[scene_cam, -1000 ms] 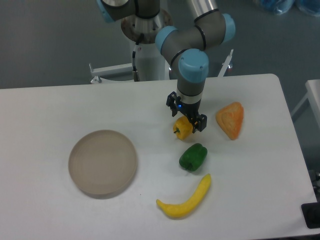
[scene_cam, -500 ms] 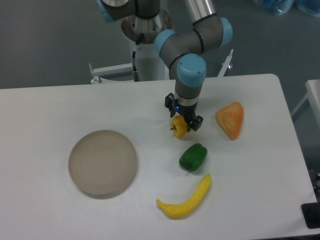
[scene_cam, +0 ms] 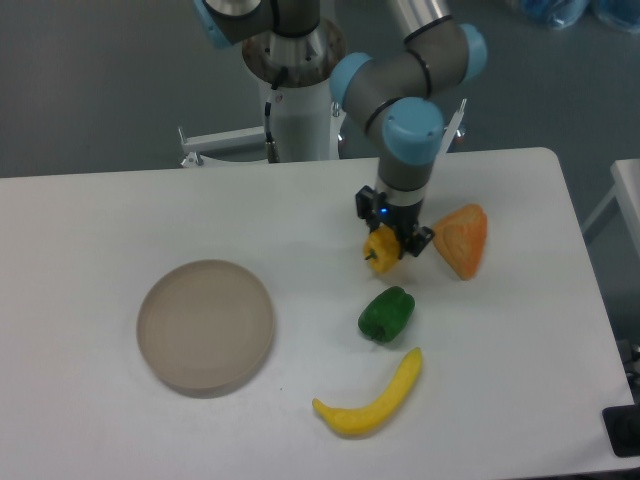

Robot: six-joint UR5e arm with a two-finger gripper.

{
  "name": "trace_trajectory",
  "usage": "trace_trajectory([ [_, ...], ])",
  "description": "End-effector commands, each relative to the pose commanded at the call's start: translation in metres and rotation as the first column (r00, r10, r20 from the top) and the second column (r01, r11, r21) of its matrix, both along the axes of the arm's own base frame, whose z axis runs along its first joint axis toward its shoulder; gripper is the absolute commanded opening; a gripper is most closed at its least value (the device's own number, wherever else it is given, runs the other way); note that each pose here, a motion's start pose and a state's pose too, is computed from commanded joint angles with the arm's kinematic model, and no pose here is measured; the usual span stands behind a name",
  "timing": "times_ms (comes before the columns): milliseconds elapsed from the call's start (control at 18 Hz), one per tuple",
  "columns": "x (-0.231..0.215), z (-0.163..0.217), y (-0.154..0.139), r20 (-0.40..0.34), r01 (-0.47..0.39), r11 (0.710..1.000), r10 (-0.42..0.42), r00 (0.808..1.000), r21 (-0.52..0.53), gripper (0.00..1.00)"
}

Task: Pick up the yellow pepper from the table
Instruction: 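Lift the held yellow pepper up and carry it toward the orange wedge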

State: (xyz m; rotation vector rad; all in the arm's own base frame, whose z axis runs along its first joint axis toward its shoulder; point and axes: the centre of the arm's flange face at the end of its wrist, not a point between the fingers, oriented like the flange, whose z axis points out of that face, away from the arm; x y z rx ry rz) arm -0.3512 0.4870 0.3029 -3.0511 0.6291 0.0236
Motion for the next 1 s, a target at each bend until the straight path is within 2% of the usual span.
trace_trajectory([
  [278,-0.022,0.075,0.011,0.042,-0.005,0.999,0.007,0.999,-0.036,0.03],
  [389,-0.027,0.096,0.018,0.020,-0.003,1.000,0.003,1.000,-0.010,0.03],
  [500,-0.033,0.088,0.022,0.017,0.011,1.000,-0.011,1.000,-0.013,0.03],
  [556,-0.038,0.085,0.027,0.017,0.067,0.998,-0.067,0.998,-0.013,0.04],
  [667,-0.041,0.078,0.027,0.023,0.122,0.992,-0.122,0.992,-0.019,0.04],
  [1000,-0.049,0.072,0.023,0.020,0.191,0.982,-0.190,0.981,-0.015,0.04],
])
